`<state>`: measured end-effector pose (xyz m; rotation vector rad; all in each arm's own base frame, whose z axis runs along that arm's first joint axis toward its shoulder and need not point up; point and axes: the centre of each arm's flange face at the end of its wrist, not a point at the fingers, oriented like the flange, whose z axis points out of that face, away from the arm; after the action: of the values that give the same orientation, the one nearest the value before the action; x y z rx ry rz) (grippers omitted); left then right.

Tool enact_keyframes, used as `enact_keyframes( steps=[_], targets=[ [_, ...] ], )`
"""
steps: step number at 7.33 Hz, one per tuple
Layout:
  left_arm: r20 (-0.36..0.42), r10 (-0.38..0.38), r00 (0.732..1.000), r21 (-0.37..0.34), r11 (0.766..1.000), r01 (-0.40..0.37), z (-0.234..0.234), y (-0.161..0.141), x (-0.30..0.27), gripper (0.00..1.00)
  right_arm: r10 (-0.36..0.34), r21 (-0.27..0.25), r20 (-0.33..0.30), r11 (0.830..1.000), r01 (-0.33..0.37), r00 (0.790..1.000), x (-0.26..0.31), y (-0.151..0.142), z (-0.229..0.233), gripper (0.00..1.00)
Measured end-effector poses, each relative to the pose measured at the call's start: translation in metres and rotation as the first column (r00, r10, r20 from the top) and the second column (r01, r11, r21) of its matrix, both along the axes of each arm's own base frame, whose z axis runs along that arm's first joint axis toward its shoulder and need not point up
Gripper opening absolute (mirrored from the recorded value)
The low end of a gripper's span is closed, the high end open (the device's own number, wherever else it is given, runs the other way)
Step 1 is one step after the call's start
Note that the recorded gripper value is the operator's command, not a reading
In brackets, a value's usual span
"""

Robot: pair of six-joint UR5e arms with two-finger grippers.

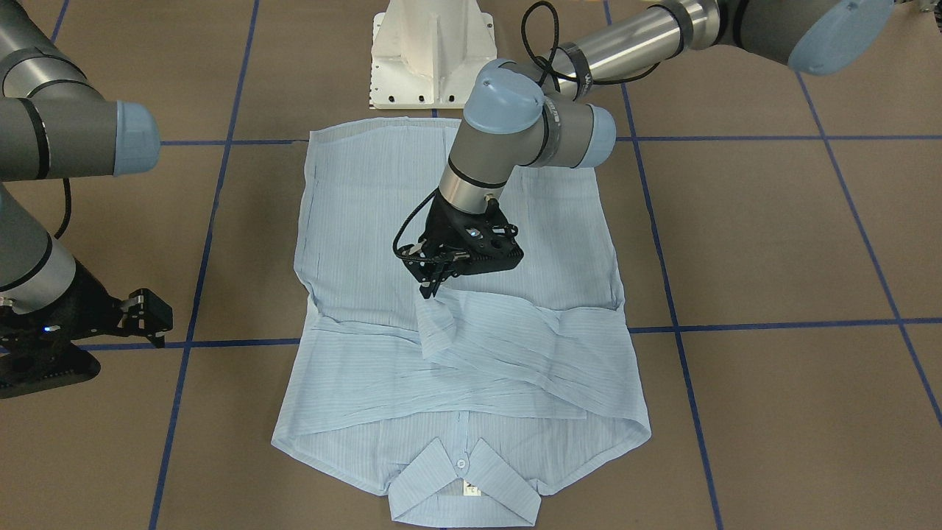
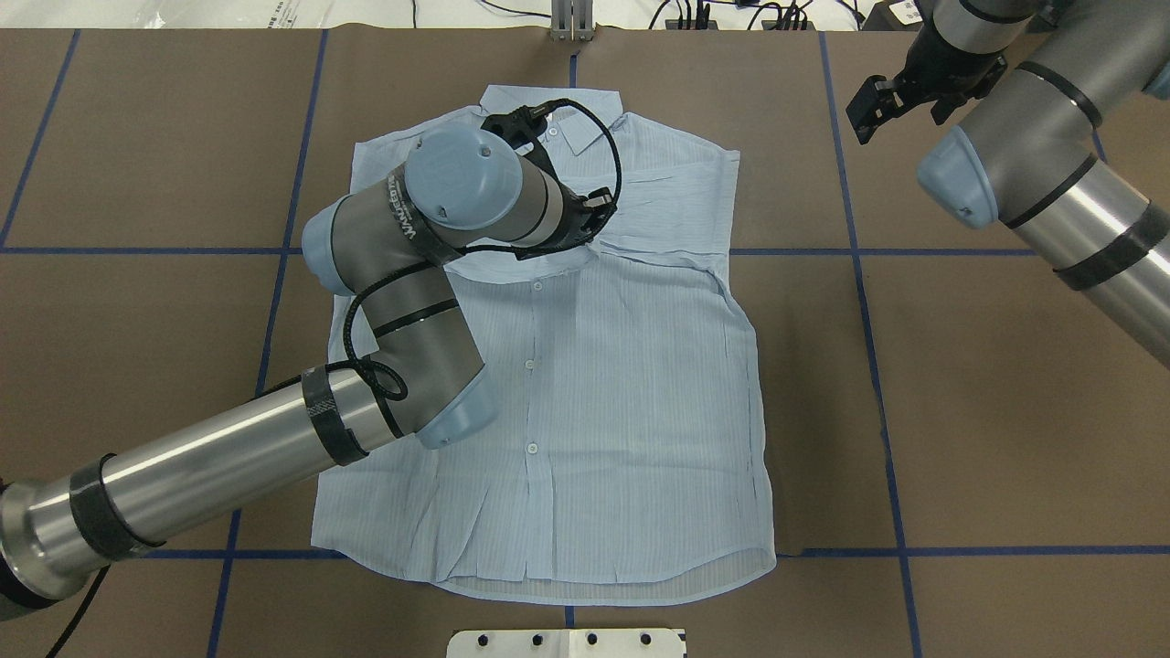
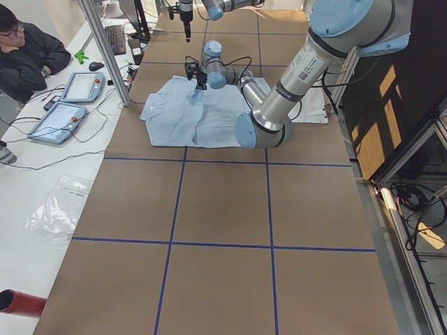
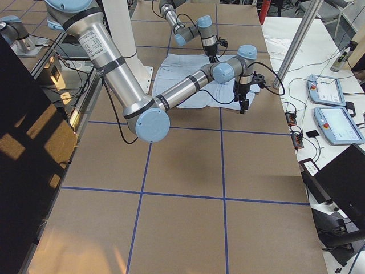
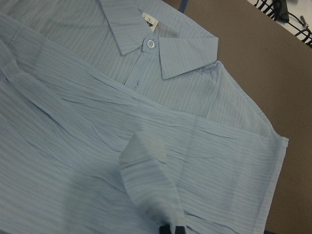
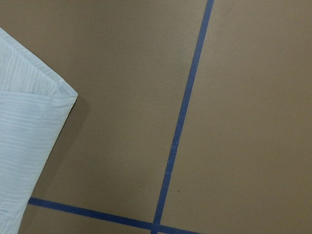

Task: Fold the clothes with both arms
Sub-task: 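Carry the cuff across the shirt body with the left gripper while the right gripper withdraws, then release the sleeve and move both grippers to the shirt's side edges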

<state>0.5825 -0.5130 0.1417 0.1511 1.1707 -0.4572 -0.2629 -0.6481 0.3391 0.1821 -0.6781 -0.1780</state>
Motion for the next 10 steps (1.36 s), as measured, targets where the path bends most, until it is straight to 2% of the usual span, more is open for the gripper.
enact_keyframes(
  steps=[3, 6, 8, 10],
  targets=[
    [-0.033, -0.015, 0.999, 0.064, 0.998, 0.017, -0.012, 0.043, 0.035, 1.0, 0.001, 0.004, 0.004, 1.0, -0.001, 1.0, -0.001, 0.0, -0.004, 1.0],
    [-0.023, 0.002, 1.0, 0.122, 0.993, 0.001, 0.01, 0.05, 0.033, 0.99, -0.004, 0.018, 0.028, 1.0, 0.003, 1.0, 0.002, 0.01, -0.005, 1.0],
    [0.001, 0.033, 0.999, 0.133, 0.991, -0.033, 0.02, 0.057, 0.002, 0.99, 0.019, 0.019, 0.1, 1.0, -0.021, 0.995, 0.003, 0.043, 0.014, 1.0],
    [0.087, 0.062, 0.994, 0.168, 0.983, -0.076, 0.035, 0.07, -0.053, 0.99, 0.065, -0.018, 0.188, 0.998, -0.062, 0.98, -0.019, 0.092, 0.024, 1.0]
  ],
)
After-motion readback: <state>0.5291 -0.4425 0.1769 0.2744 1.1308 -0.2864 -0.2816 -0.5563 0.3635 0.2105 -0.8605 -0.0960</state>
